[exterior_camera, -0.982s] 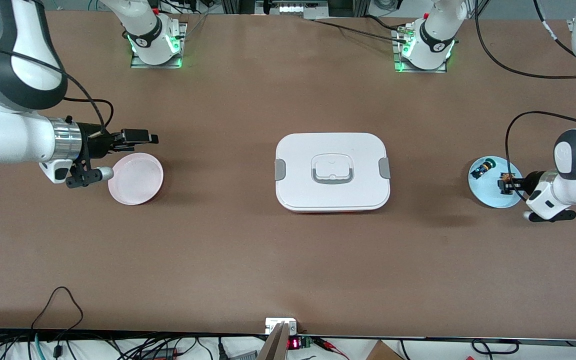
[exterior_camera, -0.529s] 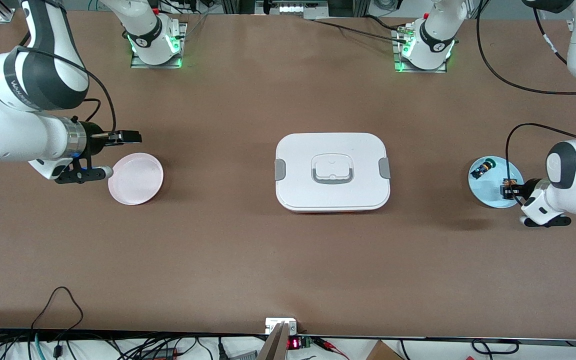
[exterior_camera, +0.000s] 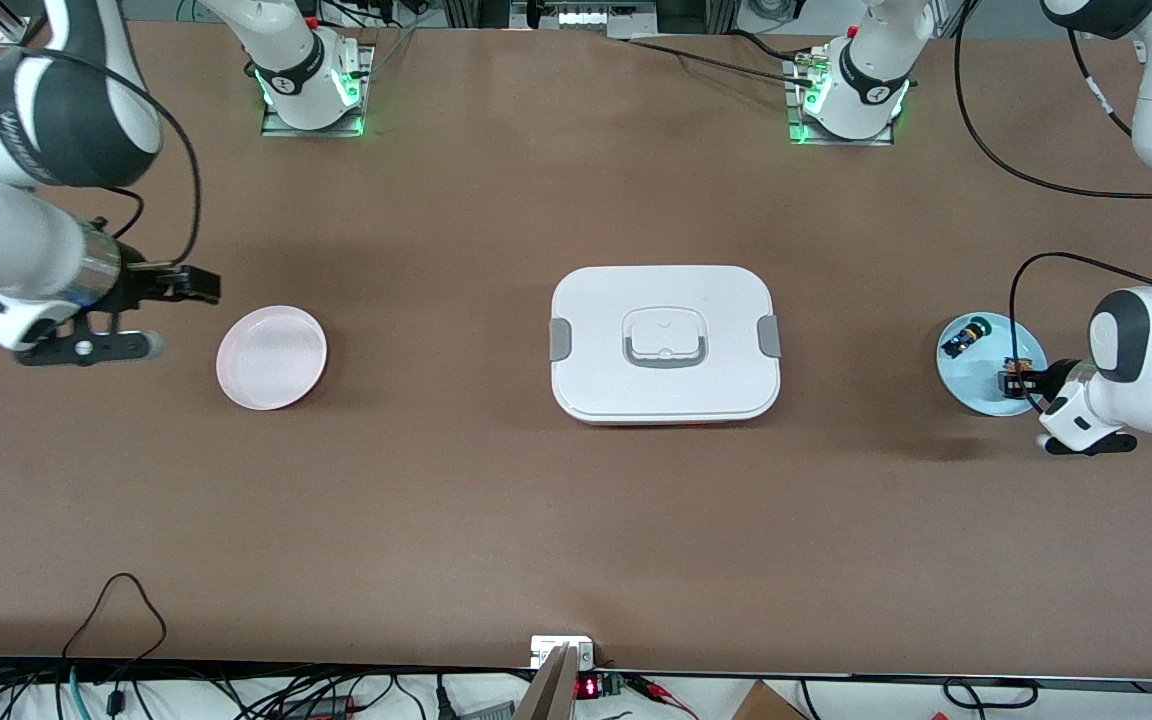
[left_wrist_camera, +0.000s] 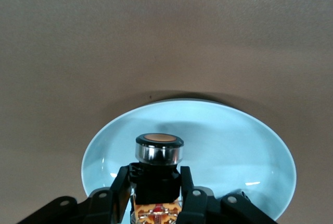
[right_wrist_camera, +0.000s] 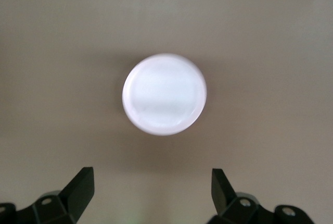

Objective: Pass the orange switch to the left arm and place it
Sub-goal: 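Lower the switch onto the blue plate and open the left gripper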

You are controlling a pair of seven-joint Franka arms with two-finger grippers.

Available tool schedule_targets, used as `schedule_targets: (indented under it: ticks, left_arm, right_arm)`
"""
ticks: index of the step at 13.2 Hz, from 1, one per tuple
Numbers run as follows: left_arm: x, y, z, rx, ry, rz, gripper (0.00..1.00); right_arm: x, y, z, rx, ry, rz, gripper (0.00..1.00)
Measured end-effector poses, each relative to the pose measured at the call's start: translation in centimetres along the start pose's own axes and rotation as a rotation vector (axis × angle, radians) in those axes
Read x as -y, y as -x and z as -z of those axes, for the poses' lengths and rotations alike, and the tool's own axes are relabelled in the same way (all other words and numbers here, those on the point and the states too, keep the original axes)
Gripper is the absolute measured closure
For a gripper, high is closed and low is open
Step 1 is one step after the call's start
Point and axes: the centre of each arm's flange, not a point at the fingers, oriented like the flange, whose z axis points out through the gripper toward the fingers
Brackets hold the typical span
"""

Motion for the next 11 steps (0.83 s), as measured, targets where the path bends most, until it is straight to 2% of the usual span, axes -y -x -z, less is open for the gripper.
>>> schedule_targets:
  ticks: [3, 6, 7, 11]
  left_arm:
    - [0.2, 0.0, -0.4, 0.007, -0.011, -0.005, 0.57]
    - [0.3, 0.0, -0.4, 0.009, -0.036, -0.027, 0.57]
    - [0.3, -0.1, -0.4, 0.009, -0.036, -0.041, 0.52]
    - [0.3, -0.1, -0.3, 0.006, -0.037, -0.052, 0.13]
  right_arm:
    - [-5.3, 0.5, 2.2, -0.061, 0.002, -0.081, 0.00]
    - [-5.8, 1.7, 4.1, -0.084, 0.001, -0.087, 0.00]
    - [-5.7, 2.1, 4.5, -0.093, 0.000, -0.086, 0.00]
    - [-5.4, 3.9, 3.5, -0.127, 0.001, -0.022, 0.00]
